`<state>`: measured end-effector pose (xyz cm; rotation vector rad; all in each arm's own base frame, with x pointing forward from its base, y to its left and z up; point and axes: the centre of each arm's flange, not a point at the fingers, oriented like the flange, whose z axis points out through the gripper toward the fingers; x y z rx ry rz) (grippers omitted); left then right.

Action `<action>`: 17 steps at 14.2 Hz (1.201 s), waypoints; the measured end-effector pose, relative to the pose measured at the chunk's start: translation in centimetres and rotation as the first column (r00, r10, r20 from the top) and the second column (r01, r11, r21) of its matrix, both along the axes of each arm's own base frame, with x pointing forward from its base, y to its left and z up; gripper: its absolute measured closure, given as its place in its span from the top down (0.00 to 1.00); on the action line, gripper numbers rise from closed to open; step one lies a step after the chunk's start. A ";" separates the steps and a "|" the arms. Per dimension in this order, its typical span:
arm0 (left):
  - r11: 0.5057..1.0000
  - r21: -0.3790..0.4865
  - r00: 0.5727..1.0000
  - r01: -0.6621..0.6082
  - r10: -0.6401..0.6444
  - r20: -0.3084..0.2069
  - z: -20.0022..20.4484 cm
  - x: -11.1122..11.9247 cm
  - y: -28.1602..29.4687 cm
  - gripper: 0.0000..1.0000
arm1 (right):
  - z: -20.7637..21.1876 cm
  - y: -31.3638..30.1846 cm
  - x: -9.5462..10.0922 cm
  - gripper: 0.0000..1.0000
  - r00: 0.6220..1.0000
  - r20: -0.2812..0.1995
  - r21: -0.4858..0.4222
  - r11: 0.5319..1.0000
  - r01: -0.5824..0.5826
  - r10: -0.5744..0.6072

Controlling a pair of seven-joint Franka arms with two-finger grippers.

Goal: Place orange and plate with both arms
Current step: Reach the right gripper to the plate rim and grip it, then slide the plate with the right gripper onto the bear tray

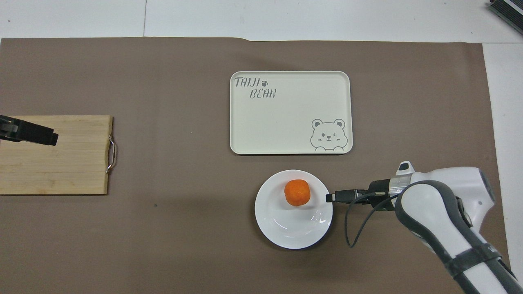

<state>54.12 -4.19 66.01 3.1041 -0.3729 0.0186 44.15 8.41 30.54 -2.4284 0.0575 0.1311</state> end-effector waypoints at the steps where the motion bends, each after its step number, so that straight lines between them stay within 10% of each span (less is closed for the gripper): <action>1: 1.000 0.000 1.000 0.000 0.000 0.000 0.0 0.0 0.0 1.00 | -0.9 0.6 -0.5 1.00 1.000 0.007 0.013 1.000 0.004 -0.004; 12: 1.000 0.000 1.000 0.000 0.000 0.000 0.0 0.0 0.0 1.00 | -4.3 2.1 -2.4 0.93 0.999 -0.024 0.085 0.996 0.037 -0.035; 17: 1.000 0.000 1.000 0.000 0.000 0.000 0.0 0.0 0.0 1.00 | -4.5 2.1 -2.5 0.43 0.999 -0.033 0.083 0.996 0.042 -0.040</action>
